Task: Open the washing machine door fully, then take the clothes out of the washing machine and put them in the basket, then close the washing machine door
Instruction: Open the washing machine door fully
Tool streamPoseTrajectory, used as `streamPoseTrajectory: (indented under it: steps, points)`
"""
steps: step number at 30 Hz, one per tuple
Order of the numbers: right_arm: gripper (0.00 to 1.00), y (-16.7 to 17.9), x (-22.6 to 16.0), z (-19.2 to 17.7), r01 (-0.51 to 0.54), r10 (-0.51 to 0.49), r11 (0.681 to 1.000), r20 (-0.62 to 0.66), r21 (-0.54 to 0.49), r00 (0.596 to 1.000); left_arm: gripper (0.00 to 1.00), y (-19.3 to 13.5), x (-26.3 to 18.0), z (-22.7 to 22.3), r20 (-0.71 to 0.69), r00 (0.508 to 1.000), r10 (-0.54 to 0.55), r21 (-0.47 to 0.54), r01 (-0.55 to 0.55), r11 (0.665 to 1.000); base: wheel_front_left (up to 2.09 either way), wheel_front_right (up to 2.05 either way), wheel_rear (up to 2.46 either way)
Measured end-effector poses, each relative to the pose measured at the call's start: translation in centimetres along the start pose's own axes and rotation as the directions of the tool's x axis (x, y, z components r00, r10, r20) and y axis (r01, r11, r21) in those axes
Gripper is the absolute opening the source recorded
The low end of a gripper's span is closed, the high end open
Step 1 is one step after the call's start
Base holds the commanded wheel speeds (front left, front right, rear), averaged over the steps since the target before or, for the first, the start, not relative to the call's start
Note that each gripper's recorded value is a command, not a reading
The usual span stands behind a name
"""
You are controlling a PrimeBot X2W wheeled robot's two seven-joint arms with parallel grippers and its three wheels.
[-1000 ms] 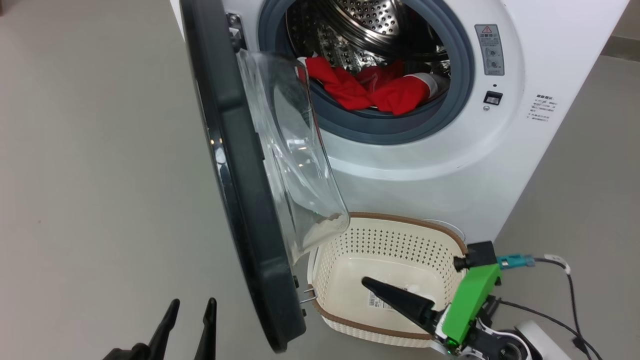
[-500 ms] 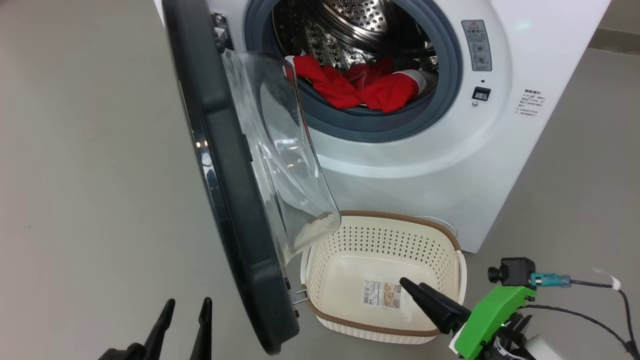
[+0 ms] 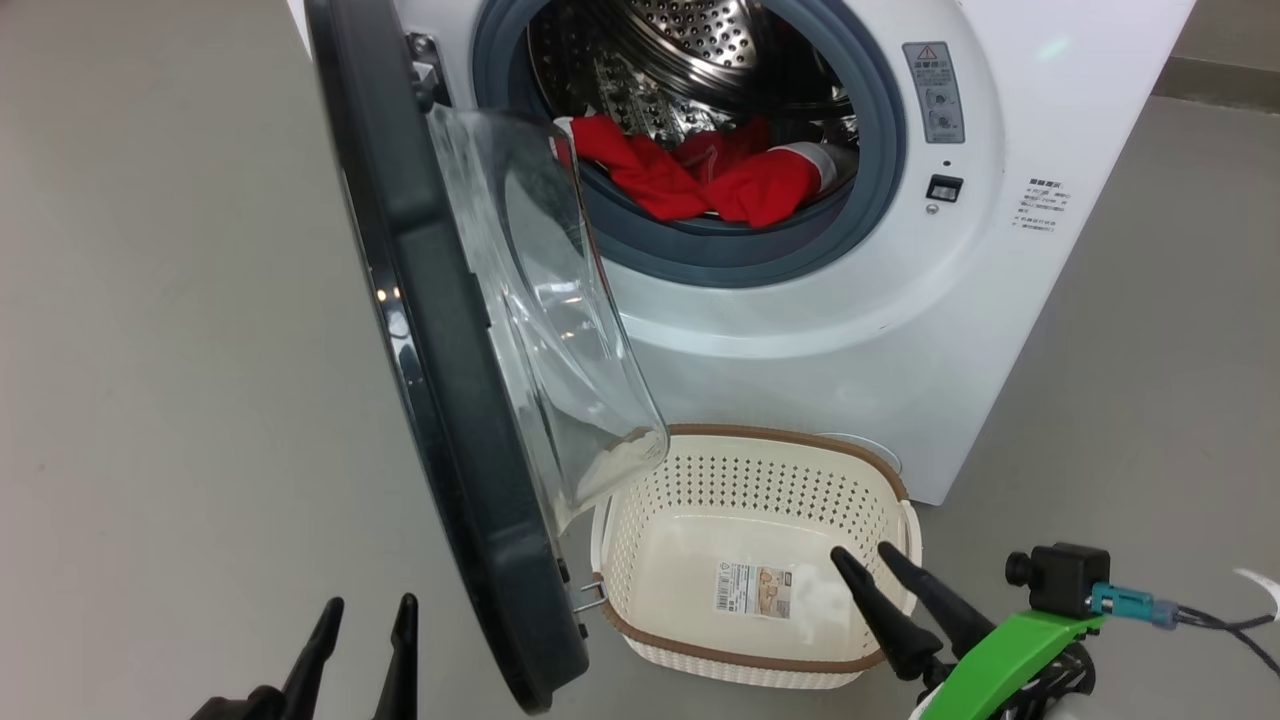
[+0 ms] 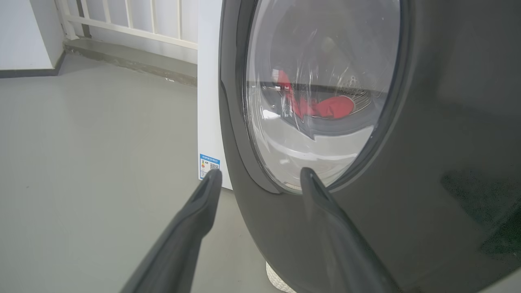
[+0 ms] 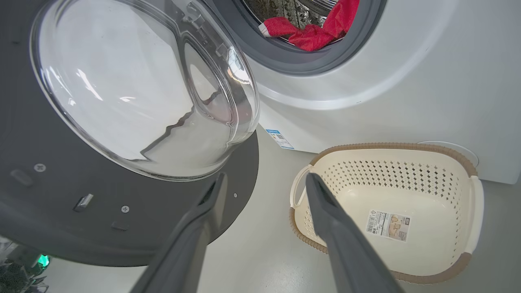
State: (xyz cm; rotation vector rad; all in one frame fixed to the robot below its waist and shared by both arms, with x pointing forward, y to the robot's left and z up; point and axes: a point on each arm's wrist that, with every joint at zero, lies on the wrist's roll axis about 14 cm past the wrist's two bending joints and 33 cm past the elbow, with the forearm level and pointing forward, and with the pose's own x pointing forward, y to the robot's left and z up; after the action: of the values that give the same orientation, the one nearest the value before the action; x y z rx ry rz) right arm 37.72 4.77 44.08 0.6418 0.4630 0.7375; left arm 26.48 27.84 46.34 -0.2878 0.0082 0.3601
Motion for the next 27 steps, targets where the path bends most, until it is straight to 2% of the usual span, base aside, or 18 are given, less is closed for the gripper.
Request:
streamPoseTrajectory:
  steps: [8,14,21,27]
  points:
    - [1.00,-0.9,0.3,5.4,0.045,-0.018,0.988,0.175,-0.147,0.984,1.00,0.0,0.1,0.0,0.002,1.000,-0.002,0.000,0.002,1.000,0.00,0.00,0.00]
    - [1.00,-1.5,-0.7,5.2,0.091,-0.040,0.964,0.203,-0.250,0.978,1.00,0.0,0.0,0.1,0.004,1.000,-0.001,-0.001,0.001,1.000,0.00,0.00,0.00]
    - [1.00,-2.5,-2.5,7.5,0.202,-0.096,0.929,0.324,-0.310,0.941,1.00,0.0,0.0,0.3,0.011,1.000,-0.003,0.002,0.003,1.000,0.00,0.00,0.00]
    - [1.00,-3.2,-3.8,6.4,0.255,-0.139,0.903,0.326,-0.346,0.935,1.00,-0.1,0.0,0.4,0.015,1.000,-0.006,0.004,0.006,1.000,0.00,0.00,0.00]
